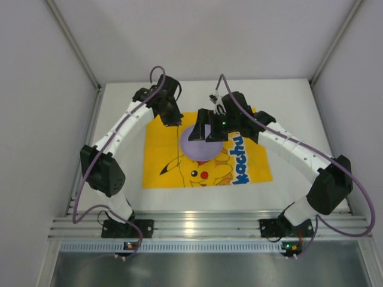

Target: Set the dinner table for one person

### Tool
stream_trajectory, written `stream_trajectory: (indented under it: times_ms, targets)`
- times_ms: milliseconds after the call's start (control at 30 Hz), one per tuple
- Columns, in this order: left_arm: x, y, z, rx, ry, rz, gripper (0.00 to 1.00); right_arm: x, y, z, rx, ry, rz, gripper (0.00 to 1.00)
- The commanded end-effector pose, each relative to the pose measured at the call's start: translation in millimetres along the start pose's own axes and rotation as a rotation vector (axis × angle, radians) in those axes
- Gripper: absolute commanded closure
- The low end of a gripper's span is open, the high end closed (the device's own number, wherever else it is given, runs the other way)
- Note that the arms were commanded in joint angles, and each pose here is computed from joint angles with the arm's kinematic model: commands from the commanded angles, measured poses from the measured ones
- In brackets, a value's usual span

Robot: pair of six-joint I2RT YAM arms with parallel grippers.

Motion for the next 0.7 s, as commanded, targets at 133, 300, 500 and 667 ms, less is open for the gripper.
stream_trajectory:
  times_ms: [133, 300, 500, 667]
  targets:
    - [12, -78, -75, 0.251, 0.024, -0.096, 1.00, -13, 22, 11, -0.014, -0.149, -0.002, 0.03]
    - [19, -92, -81, 0.292, 0.037, -0.140, 1.00, 3, 16, 19, 0.028, -0.150, 0.013, 0.12]
    - [14, -97, -87, 0.312, 0.017, -0.148, 1.00, 6, 1, 12, 0.123, -0.180, 0.017, 0.95]
    - [18, -94, -83, 0.309, 0.028, -0.107, 0.72, -2, -6, -13, 0.190, -0.234, -0.015, 1.00]
Point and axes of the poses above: each gripper's point midway between its finger pads, its own z axis out along the fingers, its own y axis along the line the jaws close on, x = y × z, the point moved 1 cm from there along -z, back along the fingers, and after that the axes turned 4 degrees about -z, right-handed, at the moved point
